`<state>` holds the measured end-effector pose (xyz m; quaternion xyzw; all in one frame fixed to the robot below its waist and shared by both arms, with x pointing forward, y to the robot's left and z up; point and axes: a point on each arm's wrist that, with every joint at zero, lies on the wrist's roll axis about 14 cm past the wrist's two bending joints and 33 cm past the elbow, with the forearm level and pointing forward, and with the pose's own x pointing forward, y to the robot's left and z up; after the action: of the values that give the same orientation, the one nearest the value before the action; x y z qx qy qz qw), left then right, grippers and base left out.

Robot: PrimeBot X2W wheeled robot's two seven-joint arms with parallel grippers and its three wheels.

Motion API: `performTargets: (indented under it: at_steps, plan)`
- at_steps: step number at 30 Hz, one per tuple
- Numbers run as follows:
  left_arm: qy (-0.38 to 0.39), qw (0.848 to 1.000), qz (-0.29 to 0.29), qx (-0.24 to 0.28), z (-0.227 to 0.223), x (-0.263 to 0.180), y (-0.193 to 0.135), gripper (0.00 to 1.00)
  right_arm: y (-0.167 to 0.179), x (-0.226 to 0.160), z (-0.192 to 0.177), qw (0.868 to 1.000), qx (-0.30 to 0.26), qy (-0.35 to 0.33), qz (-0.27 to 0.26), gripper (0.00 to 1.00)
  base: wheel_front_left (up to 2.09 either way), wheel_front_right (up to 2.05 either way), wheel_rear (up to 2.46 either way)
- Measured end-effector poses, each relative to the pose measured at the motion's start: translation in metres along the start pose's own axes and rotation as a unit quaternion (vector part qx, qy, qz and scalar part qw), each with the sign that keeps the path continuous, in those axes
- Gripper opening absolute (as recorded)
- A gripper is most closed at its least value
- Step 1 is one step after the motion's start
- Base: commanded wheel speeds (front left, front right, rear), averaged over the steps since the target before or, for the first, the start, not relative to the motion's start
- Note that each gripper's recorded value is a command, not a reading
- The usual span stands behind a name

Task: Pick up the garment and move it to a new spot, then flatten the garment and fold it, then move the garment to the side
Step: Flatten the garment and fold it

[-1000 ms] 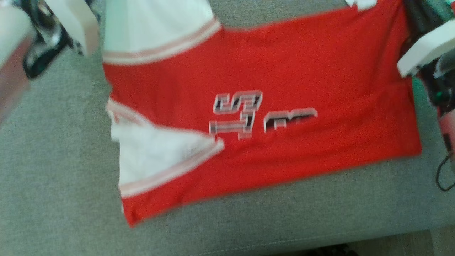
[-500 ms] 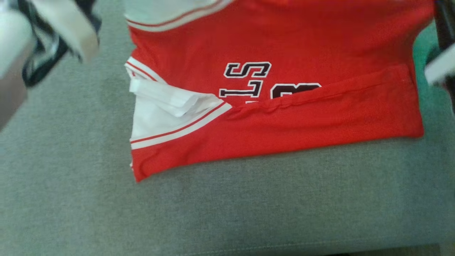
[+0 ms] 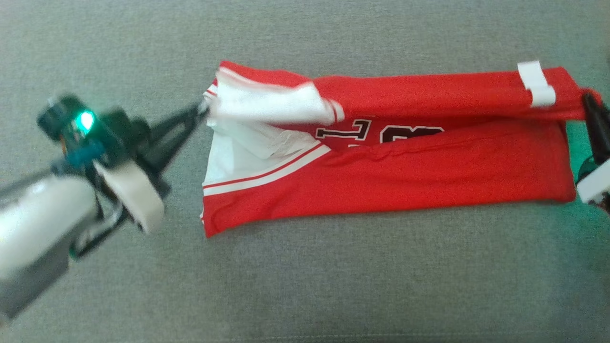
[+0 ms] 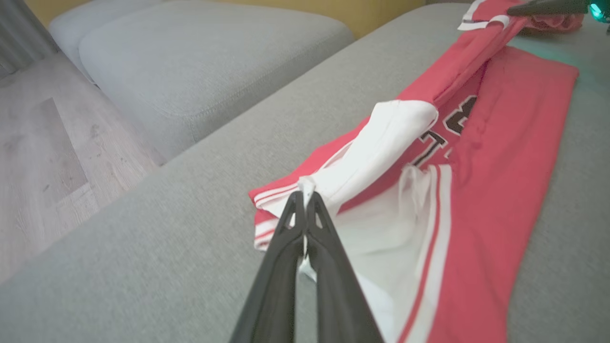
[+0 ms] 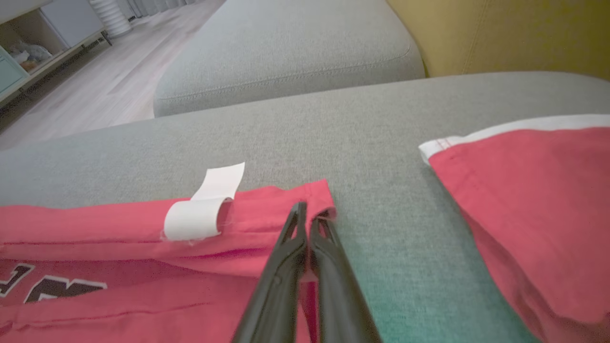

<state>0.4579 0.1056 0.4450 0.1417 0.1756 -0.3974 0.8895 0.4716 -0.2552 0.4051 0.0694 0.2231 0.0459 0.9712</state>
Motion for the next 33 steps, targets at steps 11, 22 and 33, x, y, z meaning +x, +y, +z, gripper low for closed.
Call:
performTargets:
  at_steps: [11,22,33]
  plan:
    - [0.034,0.998,-0.004,-0.057,-0.038,-0.014,-0.039,0.00,0.000,-0.008,-0.032,0.999,0.012,0.046,-0.010,0.09,0.00,0.00,0.00]
    - [-0.024,0.991,0.097,-0.094,-0.029,-0.011,-0.046,1.00,0.006,-0.034,-0.014,0.997,0.053,-0.033,-0.033,1.00,0.00,0.00,0.00]
    - [-0.171,0.928,0.304,-0.129,0.041,-0.049,-0.042,1.00,0.016,-0.076,-0.020,0.988,0.107,-0.091,-0.071,1.00,0.00,0.00,0.00]
